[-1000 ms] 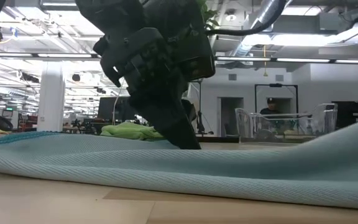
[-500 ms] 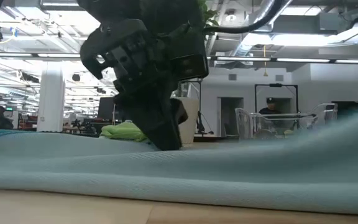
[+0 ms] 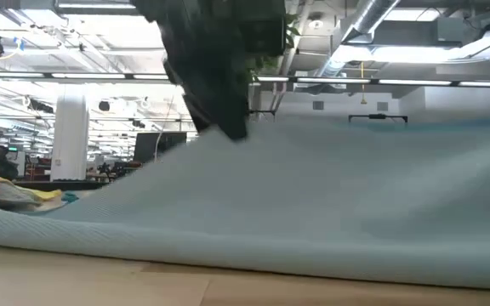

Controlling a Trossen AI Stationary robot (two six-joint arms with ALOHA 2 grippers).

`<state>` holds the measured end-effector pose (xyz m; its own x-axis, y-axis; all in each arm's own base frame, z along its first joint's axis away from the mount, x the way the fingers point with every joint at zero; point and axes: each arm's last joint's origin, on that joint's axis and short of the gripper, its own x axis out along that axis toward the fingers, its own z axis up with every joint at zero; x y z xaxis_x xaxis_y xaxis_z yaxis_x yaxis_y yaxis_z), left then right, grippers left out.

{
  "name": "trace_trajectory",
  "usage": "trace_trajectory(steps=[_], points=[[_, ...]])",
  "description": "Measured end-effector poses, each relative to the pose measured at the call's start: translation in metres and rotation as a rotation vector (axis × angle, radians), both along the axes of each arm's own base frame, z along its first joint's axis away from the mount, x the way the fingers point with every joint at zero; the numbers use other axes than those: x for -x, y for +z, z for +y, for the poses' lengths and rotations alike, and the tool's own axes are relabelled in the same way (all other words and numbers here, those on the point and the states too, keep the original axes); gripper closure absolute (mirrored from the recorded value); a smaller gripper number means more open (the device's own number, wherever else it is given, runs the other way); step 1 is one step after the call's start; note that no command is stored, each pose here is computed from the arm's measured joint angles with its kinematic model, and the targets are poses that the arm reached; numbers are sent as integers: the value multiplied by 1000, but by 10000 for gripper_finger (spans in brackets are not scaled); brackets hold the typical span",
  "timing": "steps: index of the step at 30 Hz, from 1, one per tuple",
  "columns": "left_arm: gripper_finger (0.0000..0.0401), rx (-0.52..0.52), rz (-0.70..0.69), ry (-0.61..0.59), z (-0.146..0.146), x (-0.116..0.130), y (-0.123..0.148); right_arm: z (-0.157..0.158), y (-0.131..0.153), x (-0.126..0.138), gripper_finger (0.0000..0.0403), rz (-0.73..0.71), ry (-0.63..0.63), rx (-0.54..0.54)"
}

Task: Fold microfiber towels
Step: Fold the light blue microfiber towel

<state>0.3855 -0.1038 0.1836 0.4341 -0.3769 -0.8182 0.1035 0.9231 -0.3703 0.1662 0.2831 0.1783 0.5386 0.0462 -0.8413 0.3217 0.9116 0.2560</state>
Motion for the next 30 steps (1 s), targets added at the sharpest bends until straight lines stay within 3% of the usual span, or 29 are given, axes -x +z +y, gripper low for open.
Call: trace_trajectory(steps=[6,11,17,24,27,30], points=[[400,107,110,1,-19,11,31,-1,0,-2,385,-6,-2,1],[400,34,185,61,-20,30,61,-17,17,-16,377,-35,11,17],[401,-203,94,204,-1,57,114,-78,65,-29,386,-76,-2,182],[401,-586,59,300,49,78,137,-174,113,-27,384,-35,-55,396],[401,-644,89,322,75,78,140,-207,128,-21,381,-43,-105,466],[401,-636,102,369,98,78,151,-229,141,-14,387,-73,-130,478]])
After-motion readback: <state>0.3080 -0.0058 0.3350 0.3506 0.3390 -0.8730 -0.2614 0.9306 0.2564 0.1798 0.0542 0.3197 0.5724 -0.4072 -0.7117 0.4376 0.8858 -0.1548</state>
